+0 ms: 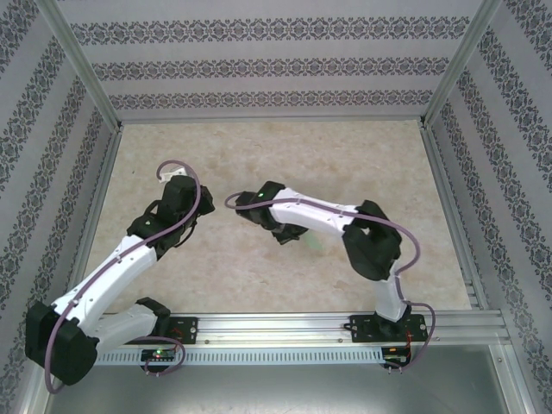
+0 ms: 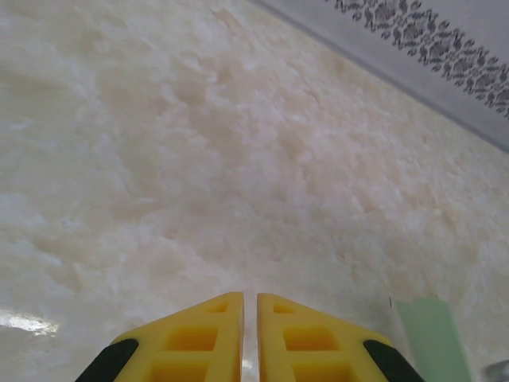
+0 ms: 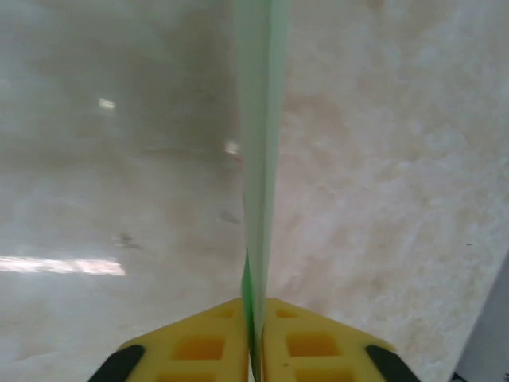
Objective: Fold a paper plane with a square sheet of paper (pick it up from the middle)
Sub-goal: Turn over the paper at the center of the table, then third fold the triangle at the center of the table.
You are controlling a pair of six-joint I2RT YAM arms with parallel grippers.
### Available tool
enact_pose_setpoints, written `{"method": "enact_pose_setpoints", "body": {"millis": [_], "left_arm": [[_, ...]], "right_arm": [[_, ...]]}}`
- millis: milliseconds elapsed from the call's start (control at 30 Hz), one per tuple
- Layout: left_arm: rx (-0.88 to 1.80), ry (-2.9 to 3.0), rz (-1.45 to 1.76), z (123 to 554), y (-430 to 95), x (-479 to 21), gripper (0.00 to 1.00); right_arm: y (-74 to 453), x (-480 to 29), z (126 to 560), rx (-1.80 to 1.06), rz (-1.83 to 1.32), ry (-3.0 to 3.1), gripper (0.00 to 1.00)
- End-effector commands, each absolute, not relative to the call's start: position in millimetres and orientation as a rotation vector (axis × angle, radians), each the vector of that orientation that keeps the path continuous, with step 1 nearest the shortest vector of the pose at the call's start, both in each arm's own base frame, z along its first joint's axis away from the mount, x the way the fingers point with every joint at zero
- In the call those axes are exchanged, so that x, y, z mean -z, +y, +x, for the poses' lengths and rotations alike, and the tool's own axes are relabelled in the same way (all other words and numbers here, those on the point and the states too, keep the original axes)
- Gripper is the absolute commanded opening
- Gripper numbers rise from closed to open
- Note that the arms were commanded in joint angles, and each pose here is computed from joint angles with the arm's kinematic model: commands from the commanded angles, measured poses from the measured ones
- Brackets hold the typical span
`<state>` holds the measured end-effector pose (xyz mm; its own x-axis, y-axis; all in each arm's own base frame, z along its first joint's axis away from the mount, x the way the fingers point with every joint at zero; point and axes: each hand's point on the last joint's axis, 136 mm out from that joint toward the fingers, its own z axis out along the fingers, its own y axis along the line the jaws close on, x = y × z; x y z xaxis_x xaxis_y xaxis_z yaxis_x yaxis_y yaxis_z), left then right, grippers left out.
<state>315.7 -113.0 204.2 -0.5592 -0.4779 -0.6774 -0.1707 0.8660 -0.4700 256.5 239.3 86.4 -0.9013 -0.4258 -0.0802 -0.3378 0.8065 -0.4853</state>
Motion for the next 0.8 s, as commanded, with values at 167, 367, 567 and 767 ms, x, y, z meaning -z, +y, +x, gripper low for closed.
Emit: {"method": "enact_pose_setpoints", "body": {"millis": [167, 367, 567, 767], "left_arm": [[0.360, 2.122, -0.496, 307.6, -91.1, -216.2, 0.15], [0.489, 2.150, -0.367, 316.2, -120.6, -215.5, 0.26], [0.872, 2.379, -0.048, 324.4, -227.0, -177.6, 0.27], [0.919, 2.635, 0.039, 308.9, -290.3, -116.3, 0.24]], "right_arm": [[348.0, -72.0, 250.7, -0.018, -0.602, 2.938, 0.40], [328.5, -102.9, 268.1, -0.432, -0.330, 2.826, 0.45], [244.0, -76.1, 278.9, -0.605, 0.043, 2.796, 0.43], [216.4, -54.0, 279.7, -0.773, 0.168, 2.763, 0.42]]}}
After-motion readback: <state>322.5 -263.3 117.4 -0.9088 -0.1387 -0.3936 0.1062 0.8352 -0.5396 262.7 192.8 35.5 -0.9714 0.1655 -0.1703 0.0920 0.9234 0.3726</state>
